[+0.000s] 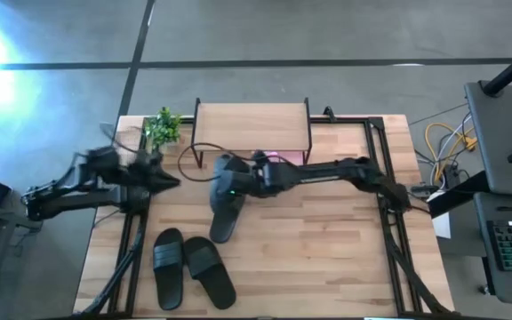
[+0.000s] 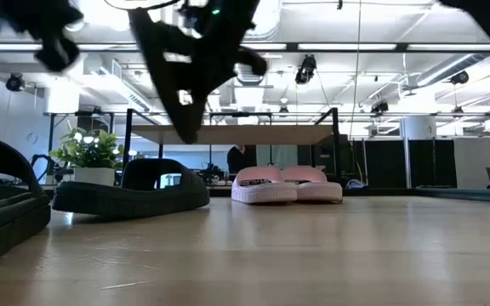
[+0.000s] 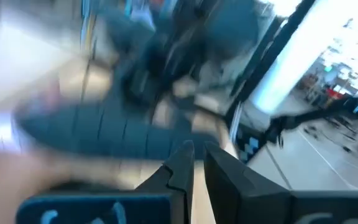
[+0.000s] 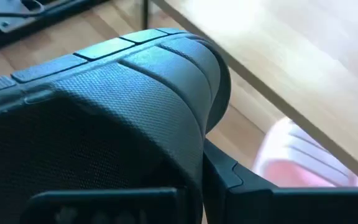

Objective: Pick and place slides into the shelf
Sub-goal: Move the black slipper to the middle left of the table

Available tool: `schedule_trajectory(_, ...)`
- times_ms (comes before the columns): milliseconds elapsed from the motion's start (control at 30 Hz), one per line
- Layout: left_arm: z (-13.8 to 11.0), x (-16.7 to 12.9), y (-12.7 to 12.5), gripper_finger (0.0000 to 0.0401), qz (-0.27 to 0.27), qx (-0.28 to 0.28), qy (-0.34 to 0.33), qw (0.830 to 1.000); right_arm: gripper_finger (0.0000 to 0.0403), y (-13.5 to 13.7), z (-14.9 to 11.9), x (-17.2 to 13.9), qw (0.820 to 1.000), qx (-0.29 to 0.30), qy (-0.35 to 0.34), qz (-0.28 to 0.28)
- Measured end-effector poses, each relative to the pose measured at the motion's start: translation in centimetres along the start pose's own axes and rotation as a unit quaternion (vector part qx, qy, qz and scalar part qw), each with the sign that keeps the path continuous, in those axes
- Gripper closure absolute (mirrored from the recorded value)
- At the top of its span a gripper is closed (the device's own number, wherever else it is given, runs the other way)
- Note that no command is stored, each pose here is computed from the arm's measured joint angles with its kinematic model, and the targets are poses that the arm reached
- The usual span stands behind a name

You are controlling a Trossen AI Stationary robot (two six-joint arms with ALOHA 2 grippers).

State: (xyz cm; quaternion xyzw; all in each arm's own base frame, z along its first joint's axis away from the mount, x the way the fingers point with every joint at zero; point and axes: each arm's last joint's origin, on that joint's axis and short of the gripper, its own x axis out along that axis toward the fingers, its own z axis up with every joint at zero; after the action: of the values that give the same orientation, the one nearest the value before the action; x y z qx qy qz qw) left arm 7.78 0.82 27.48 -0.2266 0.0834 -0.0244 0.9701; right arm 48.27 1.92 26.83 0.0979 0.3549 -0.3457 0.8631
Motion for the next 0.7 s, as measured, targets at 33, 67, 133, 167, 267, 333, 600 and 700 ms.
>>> schedule_trajectory(33,0.7,-0.7,-0.5,0.0379,0.001,0.021,-0.019,1.0,0.0391,0.2,0.4,0.5,1.0,0.003,0.0,0.002)
schedule_trajectory(67,1.2,-1.3,-0.9,0.0379,0.004,0.039,-0.032,0.999,0.0391,0.6,0.6,1.2,1.0,0.0,0.003,0.007)
schedule_trajectory(133,1.4,-2.3,-1.1,0.0379,0.036,0.053,-0.033,0.997,0.0391,1.3,0.9,2.1,1.0,-0.014,0.012,0.02)
schedule_trajectory(167,1.1,-2.6,-1.0,0.0379,0.056,0.054,-0.023,0.997,0.039,1.7,0.8,2.6,0.999,-0.025,0.018,0.017)
schedule_trajectory(267,0.1,-3.2,-0.5,0.0379,0.102,0.042,0.009,0.994,0.039,2.1,-0.4,3.6,0.998,-0.047,0.041,0.008)
schedule_trajectory(333,-0.6,-3.4,-0.3,0.0379,0.114,0.026,0.027,0.993,0.039,2.5,-1.1,3.8,0.997,-0.056,0.055,0.018)
schedule_trajectory(600,-0.8,-3.4,-0.1,0.0379,0.112,0.025,0.015,0.993,0.0383,3.7,-0.4,4.5,0.996,-0.046,0.014,0.073)
schedule_trajectory(700,-1.1,-3.1,0.1,0.0379,0.117,0.028,0.027,0.992,0.0353,3.7,-0.9,5.9,0.995,-0.026,0.034,0.089)
